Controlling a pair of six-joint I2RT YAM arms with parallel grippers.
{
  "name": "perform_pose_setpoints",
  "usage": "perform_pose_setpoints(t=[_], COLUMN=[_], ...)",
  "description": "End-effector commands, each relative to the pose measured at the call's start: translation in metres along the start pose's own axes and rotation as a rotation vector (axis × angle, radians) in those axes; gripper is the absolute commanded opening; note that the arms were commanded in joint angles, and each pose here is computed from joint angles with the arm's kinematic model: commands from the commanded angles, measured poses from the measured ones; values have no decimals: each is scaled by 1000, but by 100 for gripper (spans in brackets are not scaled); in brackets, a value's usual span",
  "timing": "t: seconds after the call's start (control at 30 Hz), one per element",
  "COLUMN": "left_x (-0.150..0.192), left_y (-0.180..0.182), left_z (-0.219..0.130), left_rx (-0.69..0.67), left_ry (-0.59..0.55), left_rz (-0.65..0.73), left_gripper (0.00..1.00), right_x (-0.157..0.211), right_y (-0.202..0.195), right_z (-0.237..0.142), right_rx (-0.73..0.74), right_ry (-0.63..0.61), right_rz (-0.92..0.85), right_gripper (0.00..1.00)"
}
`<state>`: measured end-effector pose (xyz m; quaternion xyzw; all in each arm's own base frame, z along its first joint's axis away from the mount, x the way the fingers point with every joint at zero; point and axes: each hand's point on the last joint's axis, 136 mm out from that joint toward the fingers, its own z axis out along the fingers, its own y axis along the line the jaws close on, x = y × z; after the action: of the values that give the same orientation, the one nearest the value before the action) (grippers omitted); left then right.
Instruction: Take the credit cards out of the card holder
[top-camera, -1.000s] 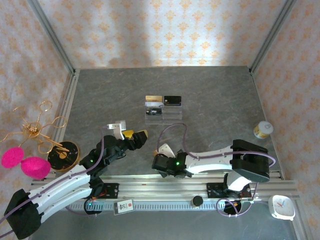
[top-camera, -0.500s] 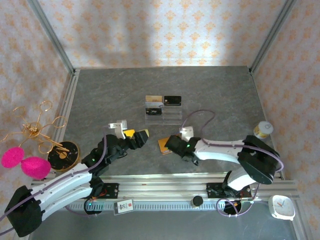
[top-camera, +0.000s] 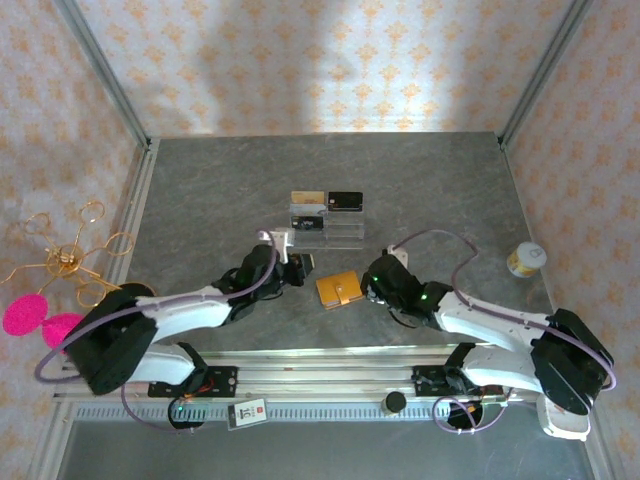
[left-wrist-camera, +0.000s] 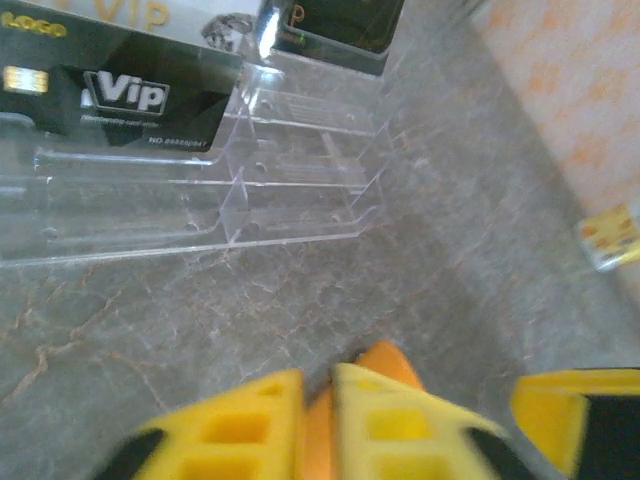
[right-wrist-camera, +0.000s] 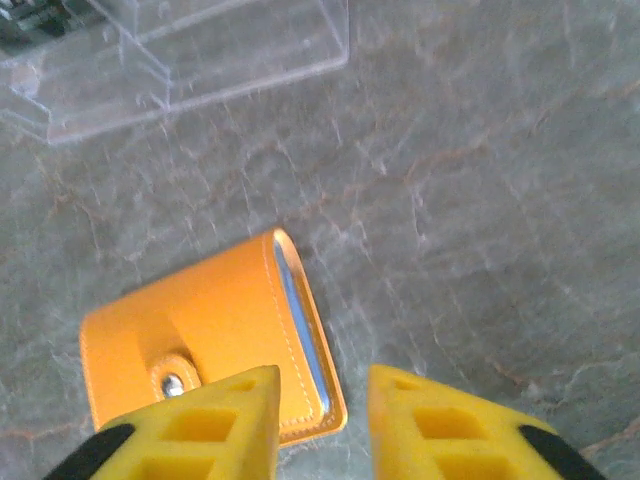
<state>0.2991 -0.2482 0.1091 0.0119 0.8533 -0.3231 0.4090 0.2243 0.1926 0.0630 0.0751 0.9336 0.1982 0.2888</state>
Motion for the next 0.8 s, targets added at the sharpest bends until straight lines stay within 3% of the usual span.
perform_pose_setpoints(t=[0.0,0.2,0.5,0.67,0.77], left_x=[-2,31,59,72,96], left_y=[-5,14,38,34,29], left_z=[24,56,69,57,46], left_rx=[-23,-111,-220,-184,-136], left_ry=[35,182,290,336,398], left_rz=[77,120,155,112,63], left_gripper=[4,0,0,0,0], right_x=[17,31,34,27,22], right_y=[-5,-15,-12,-7,-1], right_z=[7,17,33,38,42], right_rx=[-18,8,23,36,35], right_ry=[55,98,121,104,101], right_rz=[10,-27,-77,-112,-129], right_gripper=[25,21,18,18,17])
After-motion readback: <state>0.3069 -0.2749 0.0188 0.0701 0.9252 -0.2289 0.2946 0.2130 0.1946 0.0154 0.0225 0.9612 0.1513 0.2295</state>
